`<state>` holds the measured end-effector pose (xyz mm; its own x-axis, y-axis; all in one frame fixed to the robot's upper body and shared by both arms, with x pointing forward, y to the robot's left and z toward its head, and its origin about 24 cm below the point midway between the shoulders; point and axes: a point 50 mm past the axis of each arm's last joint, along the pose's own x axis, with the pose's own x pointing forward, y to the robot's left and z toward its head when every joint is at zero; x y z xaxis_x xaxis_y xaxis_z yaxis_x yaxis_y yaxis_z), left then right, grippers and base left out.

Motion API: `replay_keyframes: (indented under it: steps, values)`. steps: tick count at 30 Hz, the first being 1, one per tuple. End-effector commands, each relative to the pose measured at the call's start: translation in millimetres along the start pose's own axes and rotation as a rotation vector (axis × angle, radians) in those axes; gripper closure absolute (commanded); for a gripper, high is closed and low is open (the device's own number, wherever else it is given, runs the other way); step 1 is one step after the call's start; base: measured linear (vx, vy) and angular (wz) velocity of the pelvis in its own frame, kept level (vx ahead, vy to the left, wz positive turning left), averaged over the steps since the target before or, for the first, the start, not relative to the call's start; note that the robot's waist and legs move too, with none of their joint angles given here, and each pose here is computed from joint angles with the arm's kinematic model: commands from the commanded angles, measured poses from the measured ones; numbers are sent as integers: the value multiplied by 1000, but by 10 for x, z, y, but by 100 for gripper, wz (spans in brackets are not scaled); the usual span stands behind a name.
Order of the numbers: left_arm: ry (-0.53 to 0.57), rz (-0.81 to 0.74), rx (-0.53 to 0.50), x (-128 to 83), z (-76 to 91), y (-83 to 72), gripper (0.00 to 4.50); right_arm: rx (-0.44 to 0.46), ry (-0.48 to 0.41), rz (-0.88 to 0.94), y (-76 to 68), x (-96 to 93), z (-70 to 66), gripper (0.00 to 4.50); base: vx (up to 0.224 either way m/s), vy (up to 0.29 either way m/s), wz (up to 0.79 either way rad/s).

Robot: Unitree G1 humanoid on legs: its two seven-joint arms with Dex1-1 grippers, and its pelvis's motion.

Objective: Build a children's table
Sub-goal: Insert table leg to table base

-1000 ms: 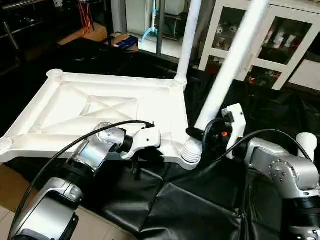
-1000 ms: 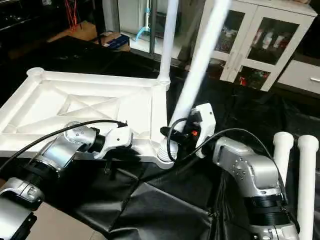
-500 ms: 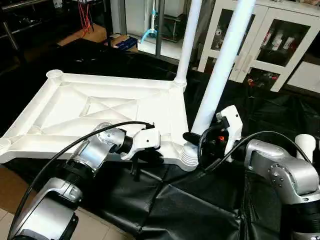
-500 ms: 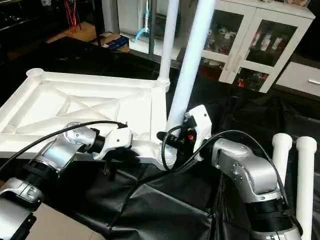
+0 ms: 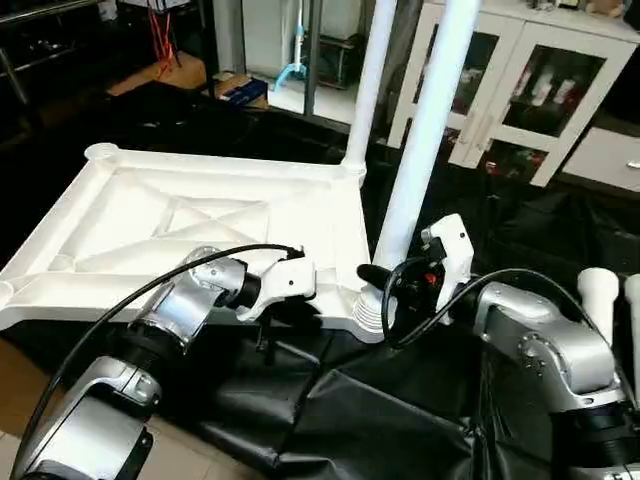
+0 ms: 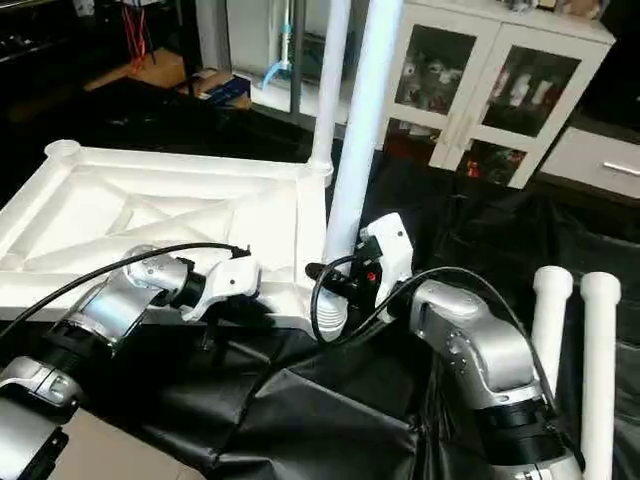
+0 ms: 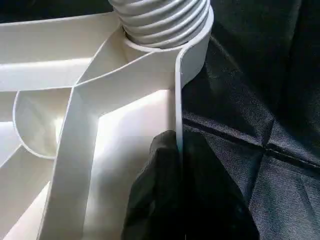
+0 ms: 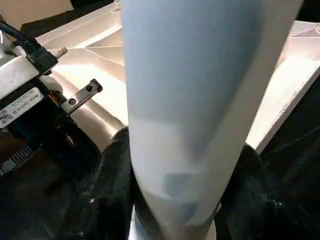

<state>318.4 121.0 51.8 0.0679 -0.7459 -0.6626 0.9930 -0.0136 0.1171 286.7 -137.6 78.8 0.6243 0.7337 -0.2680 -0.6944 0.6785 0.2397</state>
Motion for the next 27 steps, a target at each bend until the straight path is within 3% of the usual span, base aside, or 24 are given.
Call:
replay_keyframes:
  steps: [1, 5, 15, 19, 27]
  values:
    - [63, -78, -9, 114, -107, -128, 450, 50, 108, -105, -129, -47, -262, 265, 0, 0, 0]
    - [64, -73, -14, 109, -111, -128, 450, 99, 91, -176, -205, -148, -360, 265, 0, 0, 0]
    - [66, -64, -17, 107, -120, -122, 450, 201, -35, -321, -336, -355, -444, 265, 0, 0, 0]
    - [68, -61, -14, 102, -114, -111, 450, 198, -50, -319, -236, -416, -528, 265, 0, 0, 0]
    - [71, -56, -12, 101, -112, -101, 450, 132, 8, -293, -60, -464, -674, 265, 0, 0, 0]
